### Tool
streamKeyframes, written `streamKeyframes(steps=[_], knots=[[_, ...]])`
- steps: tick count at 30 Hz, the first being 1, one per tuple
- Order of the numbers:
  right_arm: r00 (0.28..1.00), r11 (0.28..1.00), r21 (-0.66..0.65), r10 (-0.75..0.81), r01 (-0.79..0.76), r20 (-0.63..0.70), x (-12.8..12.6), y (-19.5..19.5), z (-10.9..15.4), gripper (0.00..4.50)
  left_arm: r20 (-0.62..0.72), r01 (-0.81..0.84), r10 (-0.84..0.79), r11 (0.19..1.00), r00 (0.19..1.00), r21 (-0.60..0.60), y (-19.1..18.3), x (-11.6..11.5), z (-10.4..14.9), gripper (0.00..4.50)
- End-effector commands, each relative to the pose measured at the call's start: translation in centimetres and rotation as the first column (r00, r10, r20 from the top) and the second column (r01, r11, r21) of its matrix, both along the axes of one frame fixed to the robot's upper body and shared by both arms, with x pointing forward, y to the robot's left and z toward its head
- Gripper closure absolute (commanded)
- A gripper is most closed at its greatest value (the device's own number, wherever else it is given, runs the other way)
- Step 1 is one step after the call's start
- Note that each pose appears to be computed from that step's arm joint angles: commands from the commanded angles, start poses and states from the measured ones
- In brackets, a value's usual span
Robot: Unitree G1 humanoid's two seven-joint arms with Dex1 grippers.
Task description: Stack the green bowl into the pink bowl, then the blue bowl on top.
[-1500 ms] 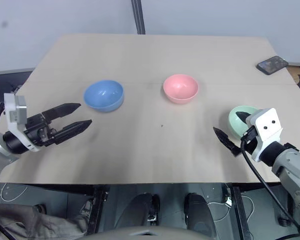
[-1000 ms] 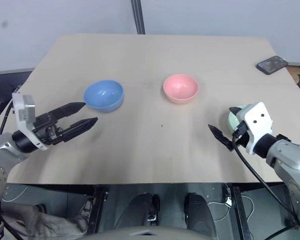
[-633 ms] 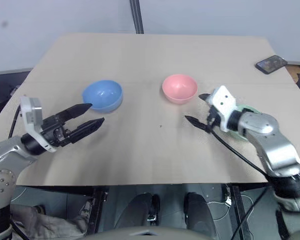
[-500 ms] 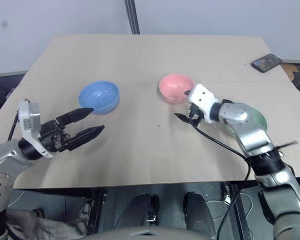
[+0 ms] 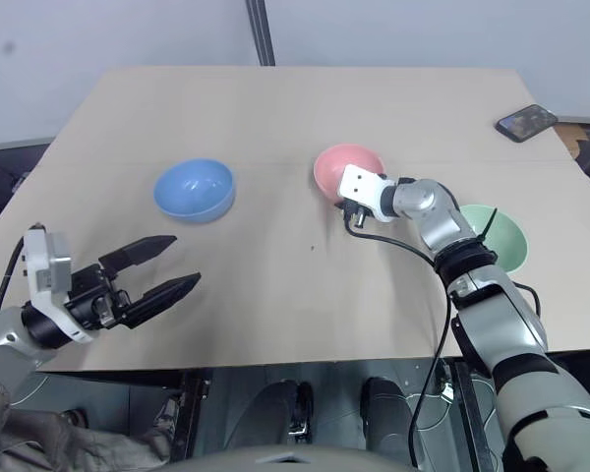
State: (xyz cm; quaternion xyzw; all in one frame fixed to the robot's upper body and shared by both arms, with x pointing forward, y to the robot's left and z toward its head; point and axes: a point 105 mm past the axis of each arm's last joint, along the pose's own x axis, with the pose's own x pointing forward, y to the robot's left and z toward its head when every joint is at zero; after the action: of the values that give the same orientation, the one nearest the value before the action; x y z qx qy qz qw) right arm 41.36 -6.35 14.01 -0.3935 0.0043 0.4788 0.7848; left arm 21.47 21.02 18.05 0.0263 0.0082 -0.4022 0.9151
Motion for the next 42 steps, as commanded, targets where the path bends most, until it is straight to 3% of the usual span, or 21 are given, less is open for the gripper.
streamKeyframes(steps=[1,6,10,12,13,17,20,21,26,28,30,33,38,42], knots=[[0.992,0.992,0.031,0.118,-0.120,0.048,-1.2,1.6,2.7,4.44,0.061,0.002,-0.002,1.000,0.998,0.002,-0.8,0.0,1.1,0.00],[0.957,0.958,0.055,0.284,-0.281,-0.058,-6.2,2.4,3.5,4.44,0.057,0.023,-0.022,1.000,0.998,-0.010,-0.8,-0.1,1.1,0.00],[0.904,0.930,0.024,0.361,-0.366,-0.228,-12.2,2.2,1.3,4.44,0.059,0.050,-0.049,0.998,0.997,-0.022,-1.0,0.3,1.4,0.00],[0.898,0.936,0.020,0.344,-0.352,-0.276,-13.1,2.2,0.5,4.44,0.058,0.060,-0.058,0.998,0.997,-0.025,-1.1,0.4,1.4,0.00],[0.897,0.940,0.012,0.328,-0.340,-0.295,-13.3,2.2,-0.1,4.44,0.057,0.071,-0.069,0.997,0.996,-0.026,-1.3,0.5,1.4,0.00],[0.914,0.949,-0.039,0.289,-0.313,-0.285,-12.6,1.9,-1.6,2.94,0.046,0.117,-0.116,0.993,0.992,-0.013,-1.8,0.7,1.2,0.00],[0.954,0.973,0.010,0.229,-0.232,-0.191,-11.5,1.5,0.1,1.50,0.049,0.138,-0.137,0.990,0.989,-0.023,-2.1,1.0,1.4,0.00],[0.960,0.975,0.040,0.221,-0.217,-0.173,-11.5,1.1,1.0,1.23,0.052,0.148,-0.146,0.989,0.988,-0.029,-2.3,1.1,1.4,0.00],[0.971,0.967,0.239,0.140,-0.091,-0.195,-12.6,-1.4,5.8,1.23,0.034,0.275,-0.274,0.960,0.961,-0.045,-3.8,0.3,1.1,0.00],[0.975,0.966,0.256,0.021,0.038,-0.223,-12.5,-3.6,6.5,1.23,0.025,0.359,-0.358,0.933,0.933,-0.034,-4.4,-0.4,1.0,0.00],[0.959,0.952,0.233,-0.142,0.201,-0.244,-12.1,-6.7,6.1,1.23,0.019,0.428,-0.428,0.902,0.904,-0.055,-5.0,-0.9,1.3,0.00],[0.864,0.858,0.158,-0.453,0.490,-0.218,-10.9,-12.2,4.5,1.23,0.004,0.503,-0.503,0.864,0.864,-0.025,-5.3,-1.1,1.3,0.00],[0.676,0.664,0.145,-0.693,0.734,-0.250,-10.2,-16.3,2.0,1.23,0.012,0.534,-0.534,0.846,0.845,-0.004,-5.5,-0.3,1.3,0.00],[0.619,0.606,0.141,-0.733,0.783,-0.284,-10.1,-16.4,0.7,1.23,0.006,0.541,-0.541,0.841,0.841,-0.005,-5.5,-0.2,1.2,0.00]])
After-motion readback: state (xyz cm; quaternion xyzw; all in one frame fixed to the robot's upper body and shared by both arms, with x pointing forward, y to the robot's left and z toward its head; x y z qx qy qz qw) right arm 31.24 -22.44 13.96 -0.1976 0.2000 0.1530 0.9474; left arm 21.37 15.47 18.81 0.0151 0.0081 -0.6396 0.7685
